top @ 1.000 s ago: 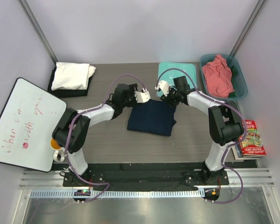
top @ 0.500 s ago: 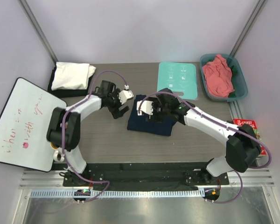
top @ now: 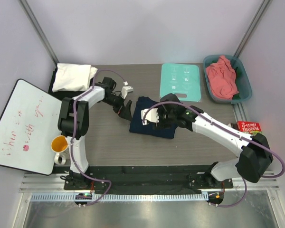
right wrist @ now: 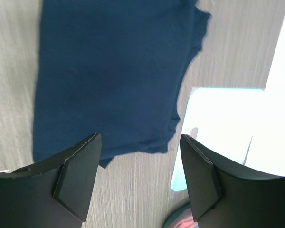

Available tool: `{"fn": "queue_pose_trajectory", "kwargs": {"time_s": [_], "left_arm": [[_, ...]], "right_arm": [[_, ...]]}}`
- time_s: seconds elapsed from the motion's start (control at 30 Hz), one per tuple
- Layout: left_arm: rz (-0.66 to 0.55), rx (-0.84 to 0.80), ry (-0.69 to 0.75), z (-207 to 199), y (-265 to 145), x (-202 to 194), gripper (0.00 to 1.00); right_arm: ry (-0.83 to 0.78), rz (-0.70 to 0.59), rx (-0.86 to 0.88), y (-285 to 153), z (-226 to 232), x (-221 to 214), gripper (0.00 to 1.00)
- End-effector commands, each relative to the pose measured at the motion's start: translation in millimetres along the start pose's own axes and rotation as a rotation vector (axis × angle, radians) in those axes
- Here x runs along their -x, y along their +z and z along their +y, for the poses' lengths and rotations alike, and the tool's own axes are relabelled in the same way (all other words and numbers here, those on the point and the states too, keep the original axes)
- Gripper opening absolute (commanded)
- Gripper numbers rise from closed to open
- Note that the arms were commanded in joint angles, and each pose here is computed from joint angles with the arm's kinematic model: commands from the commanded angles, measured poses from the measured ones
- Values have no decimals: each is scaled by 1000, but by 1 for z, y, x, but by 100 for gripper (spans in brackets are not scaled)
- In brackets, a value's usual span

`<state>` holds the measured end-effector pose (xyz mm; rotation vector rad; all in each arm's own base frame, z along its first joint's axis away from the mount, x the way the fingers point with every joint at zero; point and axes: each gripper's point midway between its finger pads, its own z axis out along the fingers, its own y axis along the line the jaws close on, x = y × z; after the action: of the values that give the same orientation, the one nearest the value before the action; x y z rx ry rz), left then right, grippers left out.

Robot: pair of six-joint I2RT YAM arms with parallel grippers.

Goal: Fold and stack the t-shirts
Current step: Smooth out wrinkles on the folded tshirt, then put the neatly folded tshirt into the corner of the board with the left arm

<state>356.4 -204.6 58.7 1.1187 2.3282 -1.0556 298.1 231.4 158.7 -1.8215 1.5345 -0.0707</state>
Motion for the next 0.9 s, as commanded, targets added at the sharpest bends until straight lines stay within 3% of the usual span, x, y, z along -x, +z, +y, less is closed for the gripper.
{"fn": "queue_pose_trajectory", "kwargs": {"time_s": [0.0,0.23,0.4,0.63,0.8,0.87], "left_arm": [[-15,-167,-166,-24,9,-3,100],[-9,-88,-302,1,23,0,100],[-11,-141,-407,-1,38,2,100],[15,-160,-424,-10,59,-3,100],[18,-170,-449,-14,68,-1,100],[8,-169,-447,-13,69,2,100]], "right_arm": [[-79,-16,24,-1,15,14,73],[-159,-19,45,24,40,34,73],[-181,-14,28,47,41,41,72],[-177,-27,-20,46,27,50,72],[-194,48,-8,55,45,23,71],[-120,86,-79,57,32,1,70]]}}
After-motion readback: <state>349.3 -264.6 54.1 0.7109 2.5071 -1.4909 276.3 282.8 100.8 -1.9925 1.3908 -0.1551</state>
